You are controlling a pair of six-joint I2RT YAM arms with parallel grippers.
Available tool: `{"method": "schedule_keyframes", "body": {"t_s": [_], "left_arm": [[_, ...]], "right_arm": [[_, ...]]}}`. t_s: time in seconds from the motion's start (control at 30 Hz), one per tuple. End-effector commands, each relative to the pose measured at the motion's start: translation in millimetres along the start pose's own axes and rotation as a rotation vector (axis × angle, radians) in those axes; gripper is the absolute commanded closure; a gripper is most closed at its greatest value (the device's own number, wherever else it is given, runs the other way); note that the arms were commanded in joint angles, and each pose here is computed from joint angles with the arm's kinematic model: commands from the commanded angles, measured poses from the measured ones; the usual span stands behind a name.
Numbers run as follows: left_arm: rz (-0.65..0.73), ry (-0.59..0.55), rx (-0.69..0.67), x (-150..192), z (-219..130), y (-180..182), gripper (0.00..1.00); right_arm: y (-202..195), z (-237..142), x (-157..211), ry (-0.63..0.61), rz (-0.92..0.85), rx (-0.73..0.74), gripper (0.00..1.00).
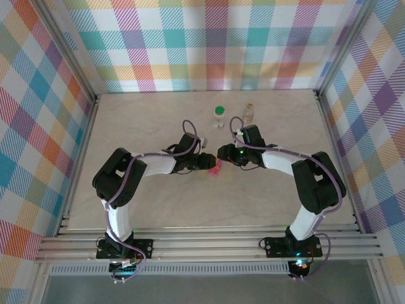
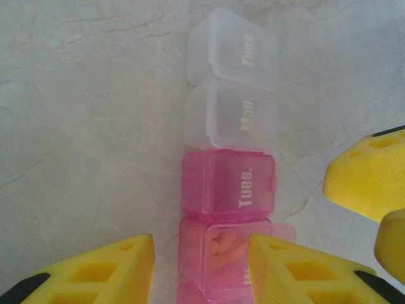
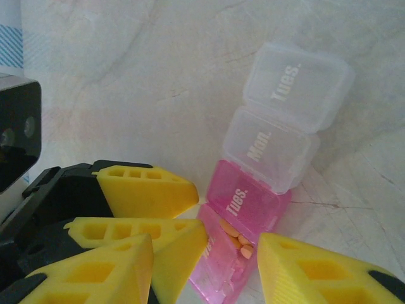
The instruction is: Sort the pills into containers
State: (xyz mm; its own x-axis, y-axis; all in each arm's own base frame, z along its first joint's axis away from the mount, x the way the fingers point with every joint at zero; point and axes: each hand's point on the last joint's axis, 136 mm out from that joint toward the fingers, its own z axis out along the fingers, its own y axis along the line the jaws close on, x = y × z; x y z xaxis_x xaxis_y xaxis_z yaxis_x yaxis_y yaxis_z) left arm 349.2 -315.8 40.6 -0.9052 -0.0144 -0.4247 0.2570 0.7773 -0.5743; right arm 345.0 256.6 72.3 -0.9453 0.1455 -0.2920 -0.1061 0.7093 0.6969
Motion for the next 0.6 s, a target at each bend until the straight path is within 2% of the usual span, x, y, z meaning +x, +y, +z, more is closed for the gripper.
{"method": "schedule_keyframes", "body": {"t_s": [0.0,0.33,0.57], "left_arm": [[-0.002,0.016,-0.018,5,4,3,0.58],[-0.032,0.021,-0.020,9,10,9,0.61],[-0.042,0.024,-0.032,10,13,13,0.64]], "right_arm": [[-7,7,8,0.028,0.022,-0.003,0.56],[-21,21,22,0.080,0.050,0.002,0.66],[-42,32,39,0.133,0.079,0.065,0.71]]}}
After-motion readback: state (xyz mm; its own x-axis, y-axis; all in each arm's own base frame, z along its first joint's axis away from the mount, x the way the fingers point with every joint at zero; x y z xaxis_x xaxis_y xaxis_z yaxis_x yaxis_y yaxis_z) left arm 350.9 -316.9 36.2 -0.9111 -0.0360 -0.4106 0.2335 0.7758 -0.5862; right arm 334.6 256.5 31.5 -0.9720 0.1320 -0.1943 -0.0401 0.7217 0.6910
